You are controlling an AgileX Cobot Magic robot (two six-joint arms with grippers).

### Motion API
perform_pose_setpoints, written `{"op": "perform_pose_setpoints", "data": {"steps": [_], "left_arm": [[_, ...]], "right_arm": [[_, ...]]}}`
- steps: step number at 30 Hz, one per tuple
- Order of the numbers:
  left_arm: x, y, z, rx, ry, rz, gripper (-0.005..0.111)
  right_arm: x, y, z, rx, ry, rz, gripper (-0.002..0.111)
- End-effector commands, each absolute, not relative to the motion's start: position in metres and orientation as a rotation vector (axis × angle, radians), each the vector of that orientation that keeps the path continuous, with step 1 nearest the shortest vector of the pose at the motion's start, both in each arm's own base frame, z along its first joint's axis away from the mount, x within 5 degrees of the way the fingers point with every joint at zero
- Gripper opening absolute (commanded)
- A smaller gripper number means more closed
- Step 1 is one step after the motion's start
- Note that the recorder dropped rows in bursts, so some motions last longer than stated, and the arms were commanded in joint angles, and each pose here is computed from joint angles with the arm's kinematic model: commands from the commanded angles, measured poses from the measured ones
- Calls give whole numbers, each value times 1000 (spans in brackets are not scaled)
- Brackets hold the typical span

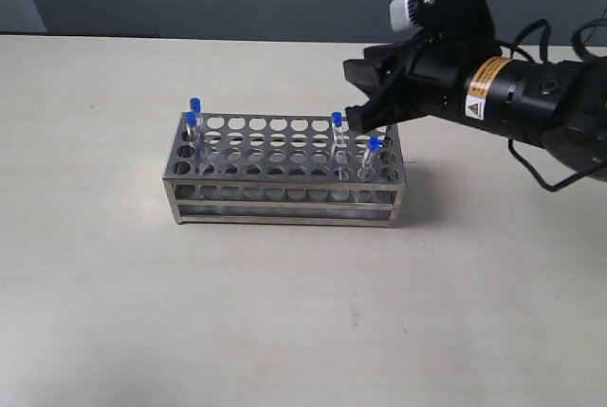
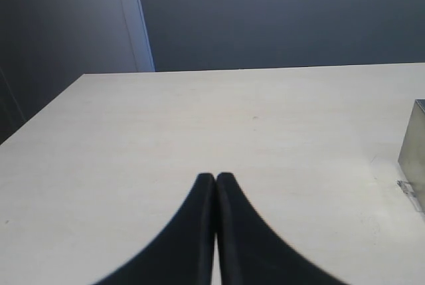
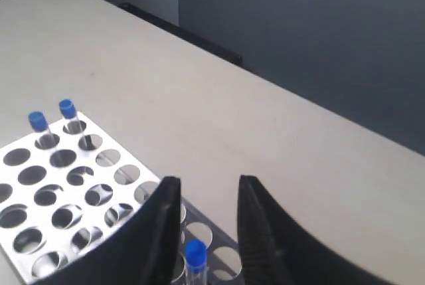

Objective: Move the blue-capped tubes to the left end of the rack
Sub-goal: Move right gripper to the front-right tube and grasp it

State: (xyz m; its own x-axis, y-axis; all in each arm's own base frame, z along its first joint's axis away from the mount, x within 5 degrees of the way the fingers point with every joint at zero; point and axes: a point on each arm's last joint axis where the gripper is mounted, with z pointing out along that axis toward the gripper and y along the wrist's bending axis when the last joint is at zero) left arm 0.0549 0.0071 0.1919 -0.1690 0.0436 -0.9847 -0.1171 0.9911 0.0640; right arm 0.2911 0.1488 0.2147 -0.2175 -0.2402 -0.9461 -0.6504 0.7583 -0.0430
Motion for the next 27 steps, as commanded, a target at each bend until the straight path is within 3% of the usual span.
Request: {"op": "perform_pose_setpoints", "data": {"steps": [1,8,14,27], "left_arm": [[55,7,191,-44,1725,136,0],[55,7,191,-44,1725,136,0],[55,7,191,-44,1725,136,0],[55,7,191,-44,1725,136,0]], "right_arm": [[296,149,196,-720,1829,425,30],[302,151,173,-726,1870,426,32],[305,150,167,-674,1898,418,56],[298,144,144,-644,1921,396,51]]}}
